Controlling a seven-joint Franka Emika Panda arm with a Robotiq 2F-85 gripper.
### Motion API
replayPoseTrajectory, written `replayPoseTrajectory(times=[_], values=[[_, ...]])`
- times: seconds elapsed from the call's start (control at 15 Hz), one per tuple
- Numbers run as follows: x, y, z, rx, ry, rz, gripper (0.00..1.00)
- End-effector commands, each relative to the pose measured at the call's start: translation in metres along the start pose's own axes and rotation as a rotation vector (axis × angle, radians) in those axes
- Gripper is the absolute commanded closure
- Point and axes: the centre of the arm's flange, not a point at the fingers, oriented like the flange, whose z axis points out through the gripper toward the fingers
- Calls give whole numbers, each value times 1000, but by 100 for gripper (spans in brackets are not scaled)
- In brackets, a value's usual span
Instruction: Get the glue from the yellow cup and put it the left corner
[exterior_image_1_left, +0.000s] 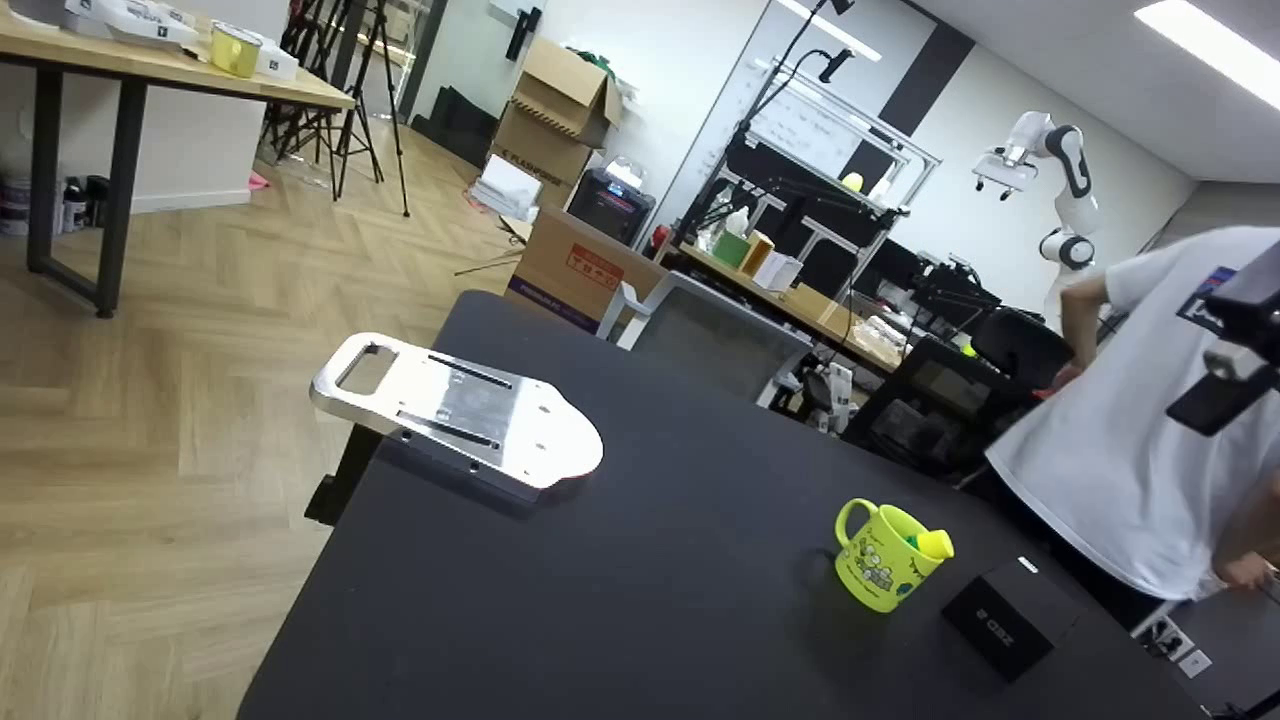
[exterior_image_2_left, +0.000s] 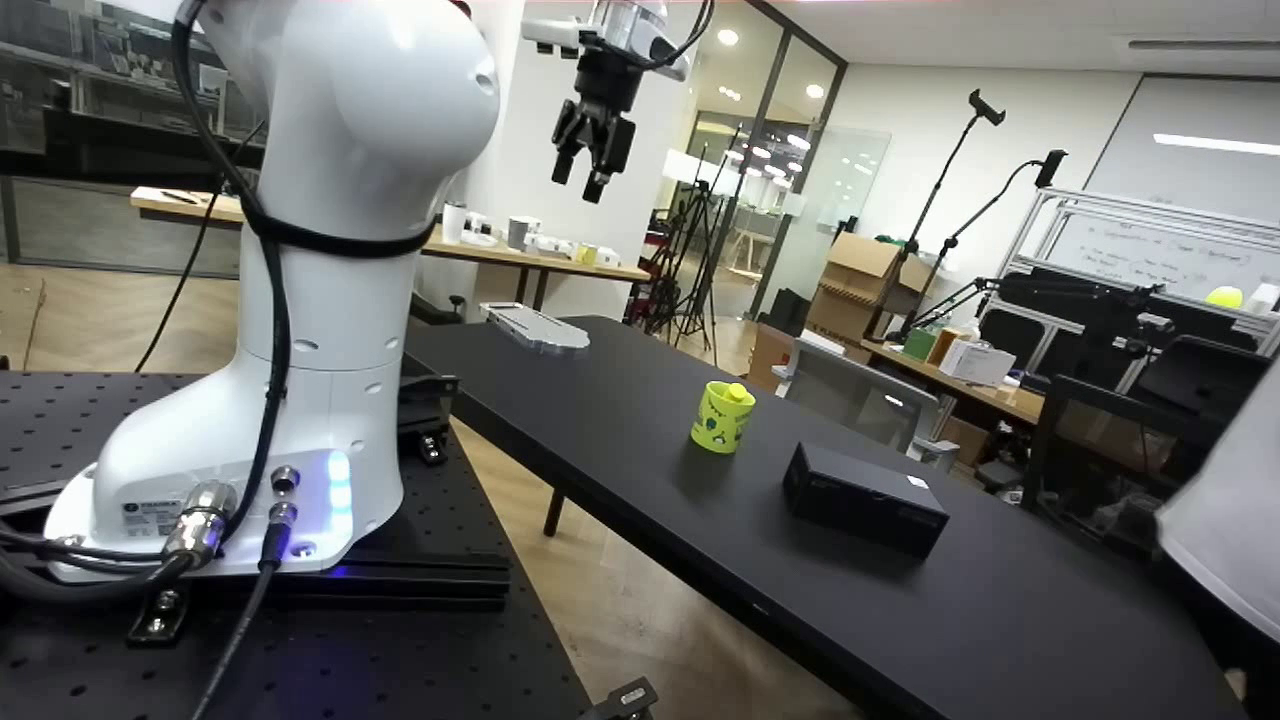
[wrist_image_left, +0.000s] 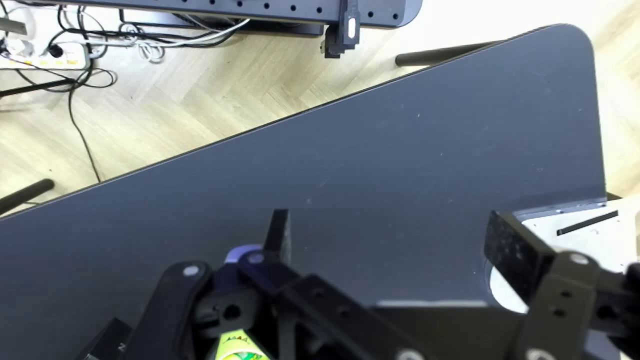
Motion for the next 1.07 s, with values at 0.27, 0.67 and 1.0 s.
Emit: replayPoseTrajectory(times=[0.27,0.67,1.0], values=[[106,124,9,-5,217,258,0],[200,201,35,-15,426,555,0],[231,189,71,-41,332,731,0]])
